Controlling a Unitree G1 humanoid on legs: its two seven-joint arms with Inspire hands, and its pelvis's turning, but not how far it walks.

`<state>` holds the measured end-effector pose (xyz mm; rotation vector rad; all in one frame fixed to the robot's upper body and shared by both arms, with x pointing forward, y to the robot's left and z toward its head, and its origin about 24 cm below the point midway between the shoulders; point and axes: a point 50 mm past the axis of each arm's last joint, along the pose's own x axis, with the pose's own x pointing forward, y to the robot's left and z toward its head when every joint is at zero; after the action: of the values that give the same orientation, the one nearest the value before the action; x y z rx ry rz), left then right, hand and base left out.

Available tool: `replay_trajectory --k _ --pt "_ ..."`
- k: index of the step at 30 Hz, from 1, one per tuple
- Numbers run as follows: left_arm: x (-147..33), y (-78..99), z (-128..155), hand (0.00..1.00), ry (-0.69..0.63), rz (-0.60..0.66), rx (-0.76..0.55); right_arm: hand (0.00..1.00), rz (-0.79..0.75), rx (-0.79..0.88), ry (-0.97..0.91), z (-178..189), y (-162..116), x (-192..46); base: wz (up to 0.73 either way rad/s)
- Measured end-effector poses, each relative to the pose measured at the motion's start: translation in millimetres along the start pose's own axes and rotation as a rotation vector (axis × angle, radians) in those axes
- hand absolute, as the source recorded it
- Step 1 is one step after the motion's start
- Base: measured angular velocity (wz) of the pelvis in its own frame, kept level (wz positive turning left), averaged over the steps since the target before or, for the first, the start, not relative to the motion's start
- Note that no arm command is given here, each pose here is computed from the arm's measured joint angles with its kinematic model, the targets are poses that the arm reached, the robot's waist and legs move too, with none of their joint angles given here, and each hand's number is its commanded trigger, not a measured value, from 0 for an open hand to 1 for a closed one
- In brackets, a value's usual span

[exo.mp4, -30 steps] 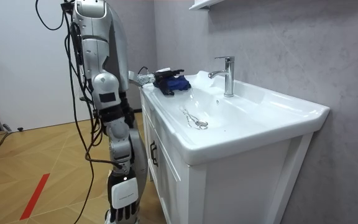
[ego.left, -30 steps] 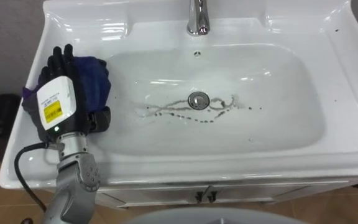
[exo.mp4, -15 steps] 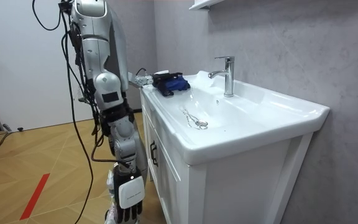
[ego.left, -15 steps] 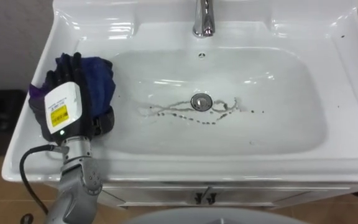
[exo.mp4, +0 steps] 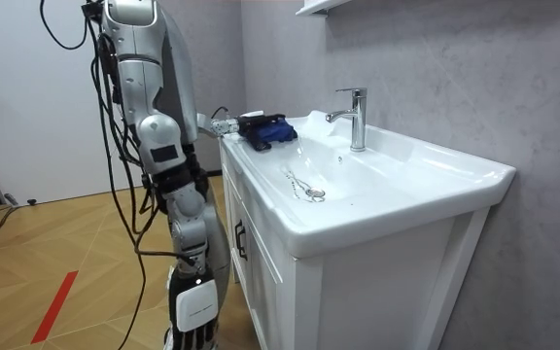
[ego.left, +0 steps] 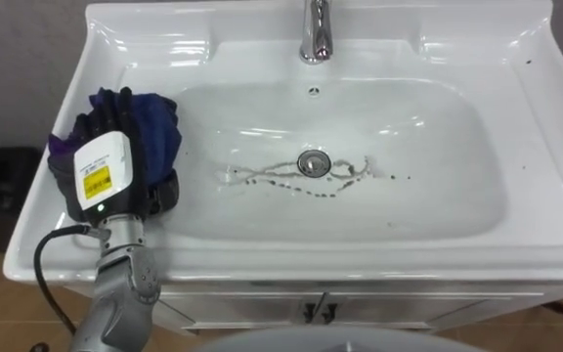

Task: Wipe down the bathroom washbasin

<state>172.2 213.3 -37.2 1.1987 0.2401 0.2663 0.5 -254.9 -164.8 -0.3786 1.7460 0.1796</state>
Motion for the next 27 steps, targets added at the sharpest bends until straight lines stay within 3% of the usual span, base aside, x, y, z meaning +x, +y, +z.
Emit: replay_trajectory --k 12,15,16,17,18,27 --pt "0.3 0.5 -11.3 0.03 0.018 -0.036 0.039 0.0 -0.011 -0.034 0.088 -16.2 -1.4 0.4 -0.02" --pt "0.4 -0.8 -18.6 0.25 0.046 -0.048 0.038 0.0 -0.028 -0.073 0.101 -15.3 -4.5 -0.8 -0.07" --pt "0.2 -1.3 -21.7 0.73 0.055 -0.051 0.045 0.0 -0.034 -0.081 0.097 -13.5 -5.4 -1.3 -0.09" --pt "0.6 -1.8 -24.0 0.93 0.062 -0.05 0.051 0.0 -0.034 -0.087 0.094 -12.3 -6.0 -1.5 -0.08" --pt "1.0 -2.1 -24.9 1.0 0.067 -0.05 0.05 0.0 -0.033 -0.085 0.093 -12.3 -6.2 -1.6 -0.04" --pt "1.7 0.6 -43.0 1.0 0.13 0.02 0.094 0.0 -0.028 -0.085 0.089 -10.3 -6.0 -2.4 -0.09"
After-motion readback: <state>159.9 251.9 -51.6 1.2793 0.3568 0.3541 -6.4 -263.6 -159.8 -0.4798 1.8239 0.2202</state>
